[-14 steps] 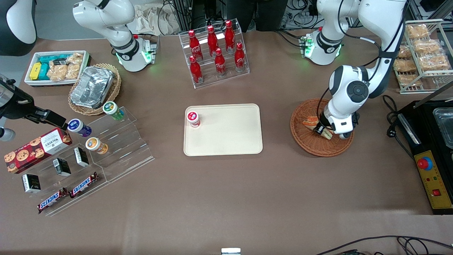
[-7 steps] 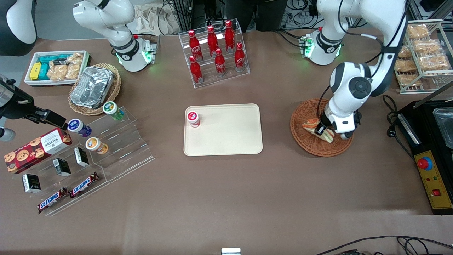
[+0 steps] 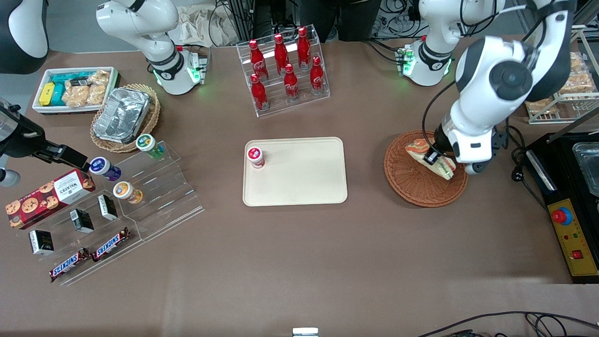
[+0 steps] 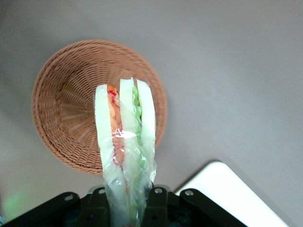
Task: Place sandwich from basket to tray
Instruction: 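Lift the sandwich and carry it over the cream tray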
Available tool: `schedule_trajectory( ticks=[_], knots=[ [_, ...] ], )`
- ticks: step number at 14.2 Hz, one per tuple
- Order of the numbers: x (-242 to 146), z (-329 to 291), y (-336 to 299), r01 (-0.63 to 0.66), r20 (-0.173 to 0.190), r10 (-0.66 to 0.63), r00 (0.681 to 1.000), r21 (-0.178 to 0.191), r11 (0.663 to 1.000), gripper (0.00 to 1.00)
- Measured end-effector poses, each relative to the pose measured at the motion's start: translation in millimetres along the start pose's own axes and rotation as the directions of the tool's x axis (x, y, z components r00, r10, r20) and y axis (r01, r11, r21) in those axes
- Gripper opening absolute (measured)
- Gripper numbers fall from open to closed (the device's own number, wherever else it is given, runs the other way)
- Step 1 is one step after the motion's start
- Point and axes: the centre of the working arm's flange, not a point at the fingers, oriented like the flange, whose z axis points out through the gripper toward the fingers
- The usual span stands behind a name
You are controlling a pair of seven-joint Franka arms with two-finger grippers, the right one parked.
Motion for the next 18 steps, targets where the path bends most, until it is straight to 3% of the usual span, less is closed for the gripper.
schedule_trajectory(
  ticks=[2,4,8,11,15,18],
  knots=[
    [-24.0,-10.5,15.4,-0.138,-0.012,0.138,0.99,-0.016,0.99,0.2],
    [-60.5,-10.3,31.3,-0.288,-0.016,0.288,0.958,-0.014,0.957,0.2],
    [-145.9,-1.6,63.2,-0.558,-0.031,0.557,0.83,-0.027,0.829,0.2],
    [-185.1,22.8,84.5,-0.643,-0.05,0.641,0.766,-0.045,0.764,0.2],
    [-214.2,72.4,104.3,-0.709,-0.032,0.709,0.705,-0.055,0.703,0.2],
    [-223.9,124.9,111.0,-0.731,-0.024,0.731,0.682,-0.043,0.681,0.2]
  ],
)
